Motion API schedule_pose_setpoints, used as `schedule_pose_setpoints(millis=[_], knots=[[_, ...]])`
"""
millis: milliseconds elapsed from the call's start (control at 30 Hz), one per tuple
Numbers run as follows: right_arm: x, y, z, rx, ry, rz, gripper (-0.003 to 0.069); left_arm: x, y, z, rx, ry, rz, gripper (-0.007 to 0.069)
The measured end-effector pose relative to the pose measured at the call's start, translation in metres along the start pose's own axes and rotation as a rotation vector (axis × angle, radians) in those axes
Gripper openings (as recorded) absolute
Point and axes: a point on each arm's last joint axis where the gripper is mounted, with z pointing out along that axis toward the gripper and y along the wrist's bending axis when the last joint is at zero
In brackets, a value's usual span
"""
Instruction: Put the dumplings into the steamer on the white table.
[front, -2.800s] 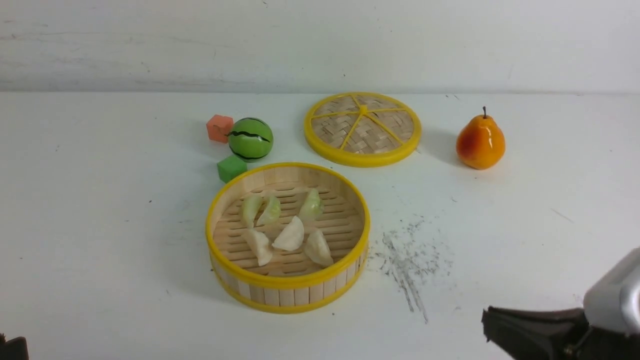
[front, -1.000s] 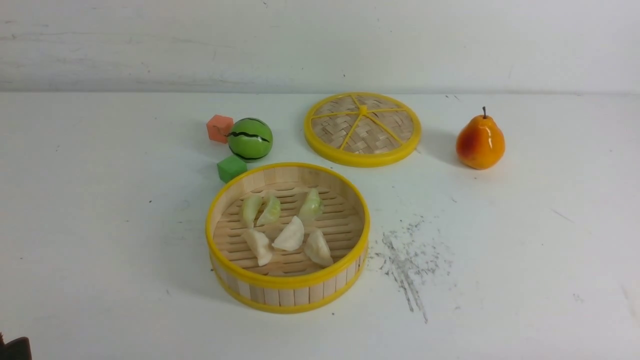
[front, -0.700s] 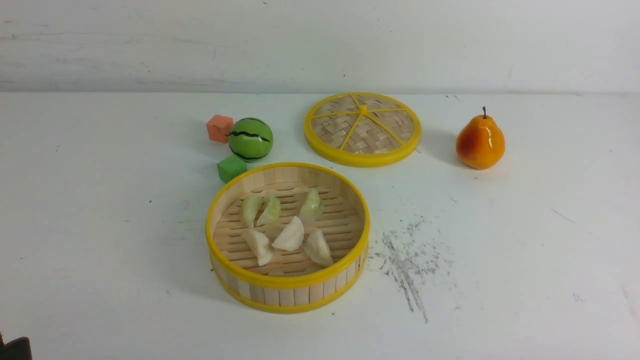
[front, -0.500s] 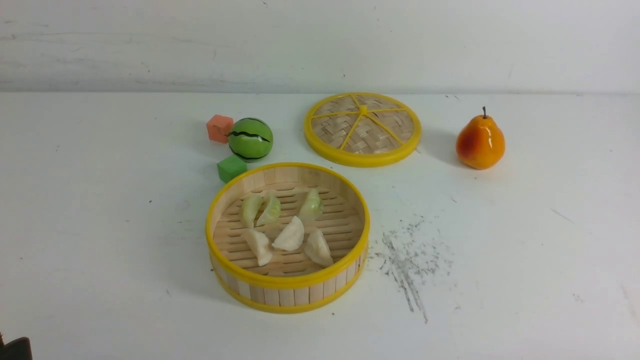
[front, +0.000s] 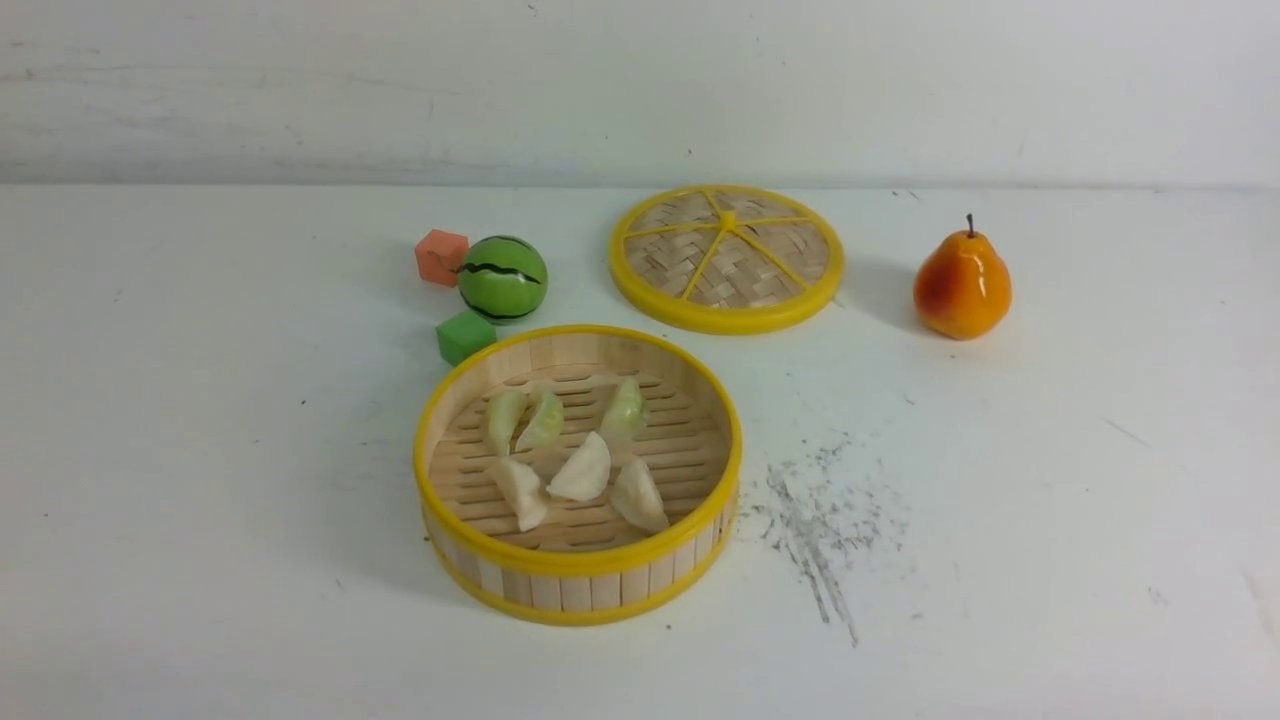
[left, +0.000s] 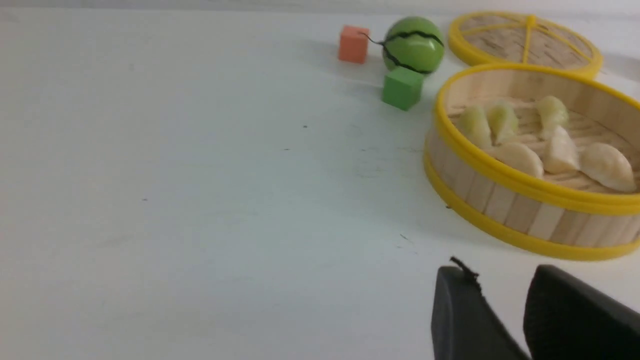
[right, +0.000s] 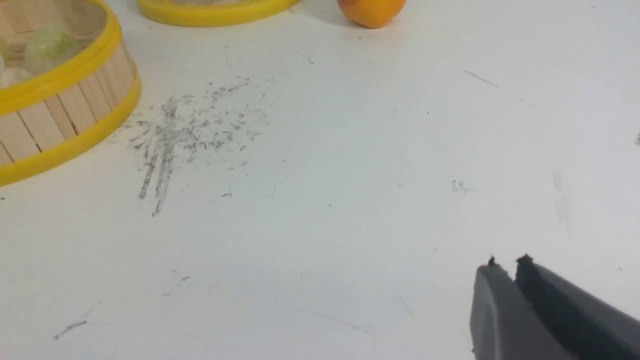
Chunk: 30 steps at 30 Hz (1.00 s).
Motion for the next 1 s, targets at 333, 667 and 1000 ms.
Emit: schedule_pose_setpoints(millis=[333,667,1000], knots=[[0.000,0.000,0.000,0.001,0.000,0.001,0.0062,0.051,0.006,0.023,-0.108,0.048,-0.193,-0.0014],[0.000,0.000,0.000,0.001,0.001,0.001,0.0077,0.054,0.003,0.024,-0.069,0.076,-0.064,-0.0014],[0.000,0.000,0.000,0.001,0.001,0.001,0.0087,0.054,0.000,0.024,0.011,0.089,-0.035,-0.0014]])
